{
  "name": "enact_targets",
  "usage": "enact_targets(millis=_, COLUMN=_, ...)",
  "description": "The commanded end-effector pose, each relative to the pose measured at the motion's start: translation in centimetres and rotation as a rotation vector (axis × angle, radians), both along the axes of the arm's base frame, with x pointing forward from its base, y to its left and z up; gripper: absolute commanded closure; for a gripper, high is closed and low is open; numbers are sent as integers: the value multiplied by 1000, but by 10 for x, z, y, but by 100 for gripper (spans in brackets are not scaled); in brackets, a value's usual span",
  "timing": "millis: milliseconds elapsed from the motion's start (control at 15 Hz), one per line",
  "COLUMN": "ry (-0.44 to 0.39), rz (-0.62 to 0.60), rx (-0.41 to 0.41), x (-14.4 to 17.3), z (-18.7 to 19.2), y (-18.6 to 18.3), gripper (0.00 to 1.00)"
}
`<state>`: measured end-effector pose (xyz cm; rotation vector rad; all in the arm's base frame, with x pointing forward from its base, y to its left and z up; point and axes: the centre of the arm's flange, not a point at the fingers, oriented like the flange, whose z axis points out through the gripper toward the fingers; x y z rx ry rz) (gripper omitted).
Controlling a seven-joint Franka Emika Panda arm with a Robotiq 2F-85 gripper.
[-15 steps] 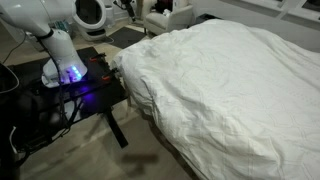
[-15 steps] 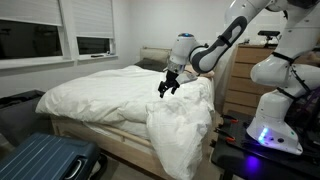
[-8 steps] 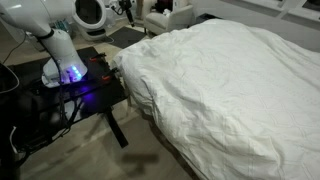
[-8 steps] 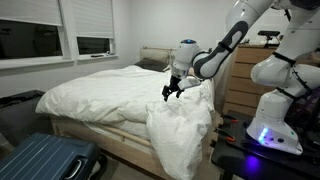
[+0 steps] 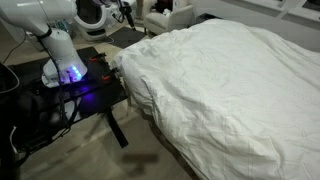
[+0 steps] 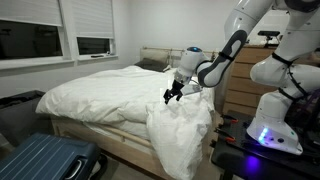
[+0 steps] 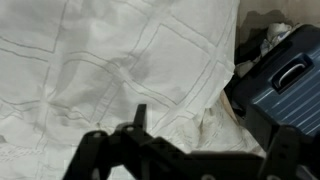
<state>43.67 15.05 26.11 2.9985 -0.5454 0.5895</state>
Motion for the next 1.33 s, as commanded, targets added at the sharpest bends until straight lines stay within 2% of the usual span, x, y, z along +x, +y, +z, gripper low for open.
enact_targets(millis=0, ry=-26, rz=-6, rx=5, x=19, z=-27, y=4, gripper=0)
enact_targets(millis=67, ry=-12, rz=2, rx=-11, x=1, z=-7, y=-2, gripper=0)
enact_targets(millis=467, ry=-10, rz=4, rx=-10, x=0, z=-9, y=3, gripper=0)
enact_targets(millis=933, ry=-8, rz=-113, rx=39, x=66, z=-19, y=-26, gripper=0)
enact_targets(millis=1267, ry=68, rz=-169, rx=77, x=104, z=-43, y=-48, gripper=0)
